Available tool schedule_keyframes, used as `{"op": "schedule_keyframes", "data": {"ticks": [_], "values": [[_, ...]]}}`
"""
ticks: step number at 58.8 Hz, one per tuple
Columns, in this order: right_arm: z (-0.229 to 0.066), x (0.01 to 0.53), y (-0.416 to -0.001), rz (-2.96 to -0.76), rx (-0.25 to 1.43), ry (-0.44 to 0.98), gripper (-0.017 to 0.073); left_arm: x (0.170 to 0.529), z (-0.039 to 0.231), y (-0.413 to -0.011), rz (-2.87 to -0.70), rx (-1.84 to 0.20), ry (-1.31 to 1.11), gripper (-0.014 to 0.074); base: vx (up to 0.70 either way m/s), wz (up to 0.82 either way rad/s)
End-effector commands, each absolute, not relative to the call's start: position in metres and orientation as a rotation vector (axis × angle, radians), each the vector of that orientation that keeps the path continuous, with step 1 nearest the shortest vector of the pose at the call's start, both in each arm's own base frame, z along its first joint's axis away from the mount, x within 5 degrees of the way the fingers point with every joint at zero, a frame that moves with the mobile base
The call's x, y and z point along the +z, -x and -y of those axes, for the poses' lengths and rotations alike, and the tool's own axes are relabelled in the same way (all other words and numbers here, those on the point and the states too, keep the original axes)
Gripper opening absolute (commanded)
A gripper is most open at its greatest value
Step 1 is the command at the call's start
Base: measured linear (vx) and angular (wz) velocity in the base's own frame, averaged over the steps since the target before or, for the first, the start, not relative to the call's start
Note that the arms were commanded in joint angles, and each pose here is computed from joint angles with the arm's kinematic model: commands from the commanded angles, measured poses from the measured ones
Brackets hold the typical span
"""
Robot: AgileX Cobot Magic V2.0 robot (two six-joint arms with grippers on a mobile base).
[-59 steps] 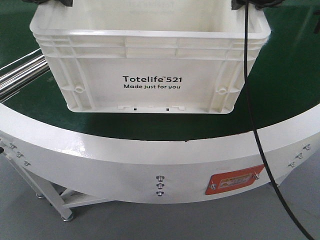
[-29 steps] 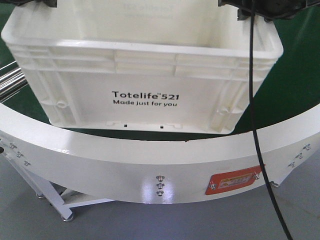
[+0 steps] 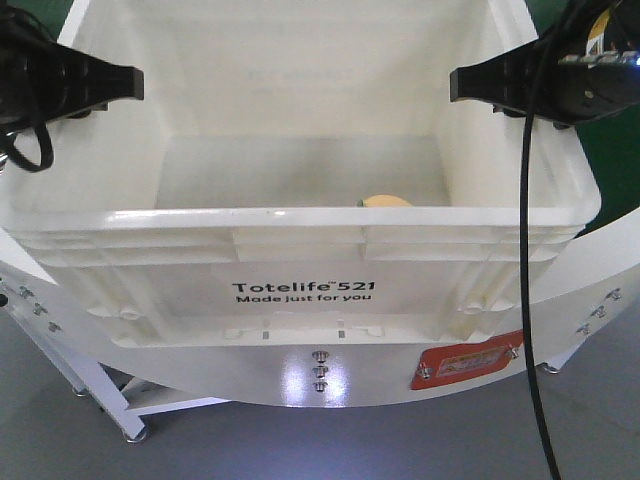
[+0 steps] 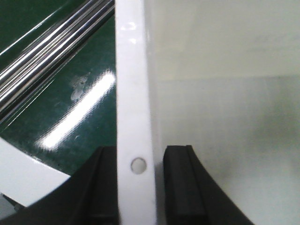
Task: Place moving items into box and shelve
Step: 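Lift the tote off the conveyor with both grippers toward the robot, then hold the tote raised in both grippers while the base backs away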
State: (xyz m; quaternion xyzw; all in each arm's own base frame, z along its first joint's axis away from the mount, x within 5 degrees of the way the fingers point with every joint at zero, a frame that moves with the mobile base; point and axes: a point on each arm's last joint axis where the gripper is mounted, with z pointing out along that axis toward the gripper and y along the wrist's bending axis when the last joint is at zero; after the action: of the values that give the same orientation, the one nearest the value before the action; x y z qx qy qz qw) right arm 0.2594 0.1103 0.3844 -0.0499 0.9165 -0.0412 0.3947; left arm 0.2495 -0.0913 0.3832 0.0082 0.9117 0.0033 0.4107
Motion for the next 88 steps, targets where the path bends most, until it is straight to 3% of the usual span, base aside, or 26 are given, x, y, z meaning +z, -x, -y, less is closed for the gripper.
{"op": "schedule_keyframes", "data": {"ticks": [1, 12, 88], "values": [[-0.1087, 0.4184, -0.2528, -2.112, -0.096, 0.137, 0.0036, 0.4186, 0.0921, -0.2408, -2.031, -0.072, -0.087, 0.0036, 0.0, 0.0], [-0.1073, 0.4177, -0.2524, -2.123, -0.086, 0.087, 0.0036, 0.4187, 0.0916, -0.241, -2.03, -0.061, -0.09, 0.0037, 0.0, 0.0], [-0.1066, 0.4173, -0.2521, -2.129, -0.095, 0.084, 0.0039, 0.4165, 0.0898, -0.24, -2.057, -0.04, -0.082, 0.0039, 0.0, 0.0]]}}
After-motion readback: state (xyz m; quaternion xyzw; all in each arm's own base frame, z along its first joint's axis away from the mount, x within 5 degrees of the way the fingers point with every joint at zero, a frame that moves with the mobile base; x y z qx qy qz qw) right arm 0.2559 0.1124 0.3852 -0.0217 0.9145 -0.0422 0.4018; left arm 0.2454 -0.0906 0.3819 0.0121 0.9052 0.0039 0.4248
